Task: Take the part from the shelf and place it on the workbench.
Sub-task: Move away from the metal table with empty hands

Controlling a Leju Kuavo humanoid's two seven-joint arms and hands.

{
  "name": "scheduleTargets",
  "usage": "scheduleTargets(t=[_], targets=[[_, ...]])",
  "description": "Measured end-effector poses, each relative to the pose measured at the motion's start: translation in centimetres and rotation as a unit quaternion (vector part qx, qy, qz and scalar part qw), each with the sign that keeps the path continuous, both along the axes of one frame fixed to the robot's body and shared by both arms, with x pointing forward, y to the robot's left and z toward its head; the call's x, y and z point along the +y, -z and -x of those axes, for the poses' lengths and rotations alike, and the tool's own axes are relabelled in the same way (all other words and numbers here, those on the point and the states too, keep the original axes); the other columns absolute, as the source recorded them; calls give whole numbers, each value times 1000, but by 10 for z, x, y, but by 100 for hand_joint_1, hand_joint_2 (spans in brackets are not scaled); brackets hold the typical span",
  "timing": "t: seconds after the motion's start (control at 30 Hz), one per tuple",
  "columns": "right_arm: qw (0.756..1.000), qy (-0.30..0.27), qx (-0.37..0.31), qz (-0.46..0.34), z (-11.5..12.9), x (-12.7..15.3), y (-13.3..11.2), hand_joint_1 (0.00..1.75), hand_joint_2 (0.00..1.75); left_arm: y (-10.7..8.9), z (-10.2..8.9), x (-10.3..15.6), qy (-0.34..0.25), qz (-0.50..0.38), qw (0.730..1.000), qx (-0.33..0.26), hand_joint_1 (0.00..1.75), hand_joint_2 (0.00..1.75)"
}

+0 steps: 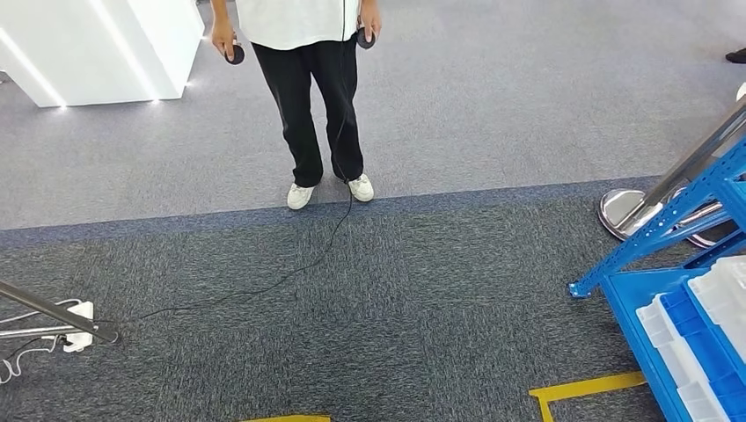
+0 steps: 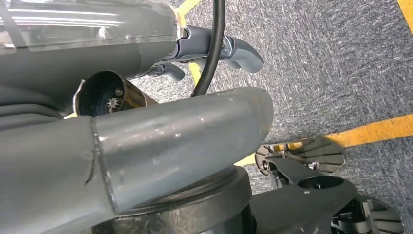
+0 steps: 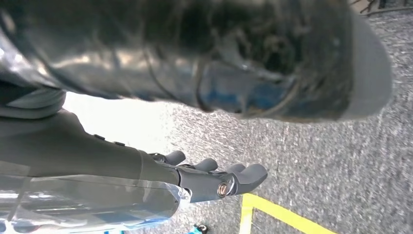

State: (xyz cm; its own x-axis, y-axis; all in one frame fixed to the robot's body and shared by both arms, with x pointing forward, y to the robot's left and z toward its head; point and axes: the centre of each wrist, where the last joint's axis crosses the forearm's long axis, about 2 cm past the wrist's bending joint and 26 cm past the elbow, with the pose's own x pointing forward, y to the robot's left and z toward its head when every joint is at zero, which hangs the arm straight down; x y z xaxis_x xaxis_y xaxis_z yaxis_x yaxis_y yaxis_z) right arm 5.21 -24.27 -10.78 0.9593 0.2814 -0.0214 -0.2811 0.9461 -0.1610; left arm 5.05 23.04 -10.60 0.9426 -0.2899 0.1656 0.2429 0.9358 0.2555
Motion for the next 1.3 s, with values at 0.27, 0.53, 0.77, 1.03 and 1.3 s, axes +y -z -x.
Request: scheduleTargets(t=[0.27,0.53,0.77,1.03,1.3], targets=[[1000,1,3,0,2,0,0,0,0,0,2,-2,0,1,1000,1,0,0],[1000,4,3,-2,1,2,0,0,0,0,-2,-1,0,0,1000,-2,0,0],[1000,5,1,-2,-1,1,0,0,0,0,0,-1,0,0,1000,-1,0,0],[1000,5,3,-2,1,2,0,0,0,0,-1,0,1,0,1000,-2,0,0],[1000,5,4,-1,1,1,0,0,0,0,2,-1,4,1,1000,0,0,0]])
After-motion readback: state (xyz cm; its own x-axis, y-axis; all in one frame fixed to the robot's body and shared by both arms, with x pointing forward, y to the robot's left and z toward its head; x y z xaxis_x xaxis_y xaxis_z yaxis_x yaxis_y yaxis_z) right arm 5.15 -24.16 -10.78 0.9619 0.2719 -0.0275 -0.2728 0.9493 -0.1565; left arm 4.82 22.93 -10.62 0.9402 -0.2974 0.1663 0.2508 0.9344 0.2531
